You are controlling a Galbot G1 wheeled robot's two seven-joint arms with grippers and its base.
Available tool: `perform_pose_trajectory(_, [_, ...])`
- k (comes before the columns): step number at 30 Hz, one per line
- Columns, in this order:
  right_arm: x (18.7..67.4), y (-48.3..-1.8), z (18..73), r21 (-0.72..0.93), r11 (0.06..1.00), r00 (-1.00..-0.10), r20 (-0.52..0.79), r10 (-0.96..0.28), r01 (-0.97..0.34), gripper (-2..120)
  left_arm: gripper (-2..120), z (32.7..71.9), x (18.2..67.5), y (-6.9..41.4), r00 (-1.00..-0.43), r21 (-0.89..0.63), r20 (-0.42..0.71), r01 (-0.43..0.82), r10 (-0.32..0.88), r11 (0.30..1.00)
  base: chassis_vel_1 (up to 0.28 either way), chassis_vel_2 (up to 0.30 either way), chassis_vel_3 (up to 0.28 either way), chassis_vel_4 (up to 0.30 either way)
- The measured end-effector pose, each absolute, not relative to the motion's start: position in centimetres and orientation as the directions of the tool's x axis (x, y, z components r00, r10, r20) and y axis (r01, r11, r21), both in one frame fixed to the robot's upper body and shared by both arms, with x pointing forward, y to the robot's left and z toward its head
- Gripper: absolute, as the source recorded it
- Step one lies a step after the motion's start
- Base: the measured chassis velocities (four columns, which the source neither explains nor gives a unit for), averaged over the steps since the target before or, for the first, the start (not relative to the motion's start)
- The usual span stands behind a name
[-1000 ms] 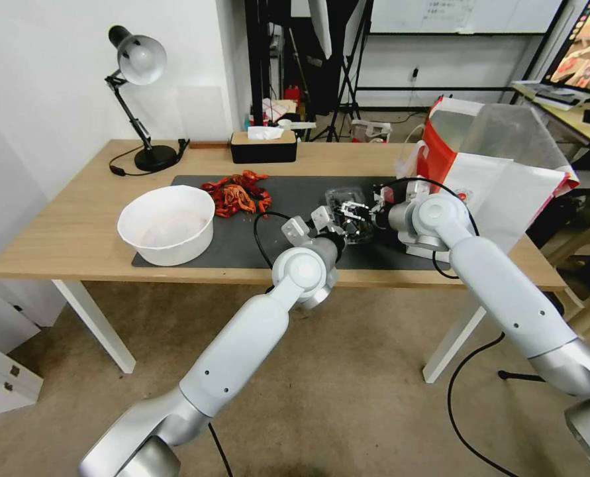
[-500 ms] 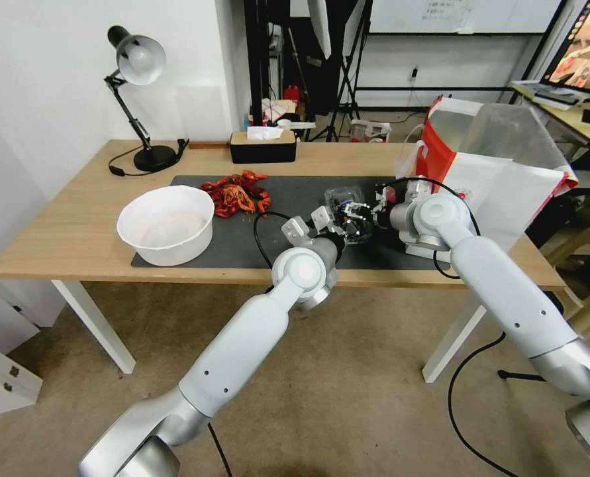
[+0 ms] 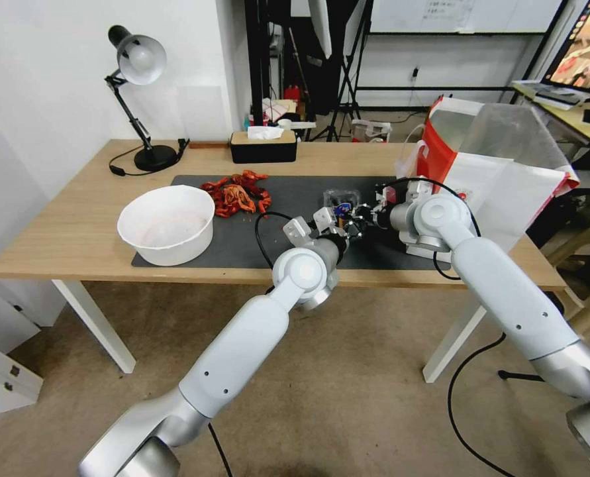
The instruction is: Close the takeout container lid, then place the container into the takeout bag.
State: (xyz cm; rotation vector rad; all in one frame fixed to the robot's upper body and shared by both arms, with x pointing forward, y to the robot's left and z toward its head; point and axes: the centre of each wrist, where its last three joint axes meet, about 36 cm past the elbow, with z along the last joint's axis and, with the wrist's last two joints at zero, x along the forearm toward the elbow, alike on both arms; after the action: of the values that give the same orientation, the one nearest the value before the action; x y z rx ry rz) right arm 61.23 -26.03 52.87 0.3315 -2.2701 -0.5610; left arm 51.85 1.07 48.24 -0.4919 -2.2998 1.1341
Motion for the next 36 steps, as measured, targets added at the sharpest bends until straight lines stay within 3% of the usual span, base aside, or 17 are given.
perform_pose_trajectory(21, [61.4,-26.5,53.0,0.49,0.87,-0.681,0.62,-0.389,-0.05,0,0,48.0,51.5,4.3,-0.824,-0.794,0.286,0.082,0.489,0.602,0.0,0.0,0.0,0.0])
perform_pose_trajectory(36, [61.9,-25.7,53.3,0.497,0.866,-0.68,0.615,-0.399,-0.058,0,0,47.7,48.2,9.6,-0.852,-0.77,0.266,0.094,0.451,0.631,0.0,0.0,0.0,0.0])
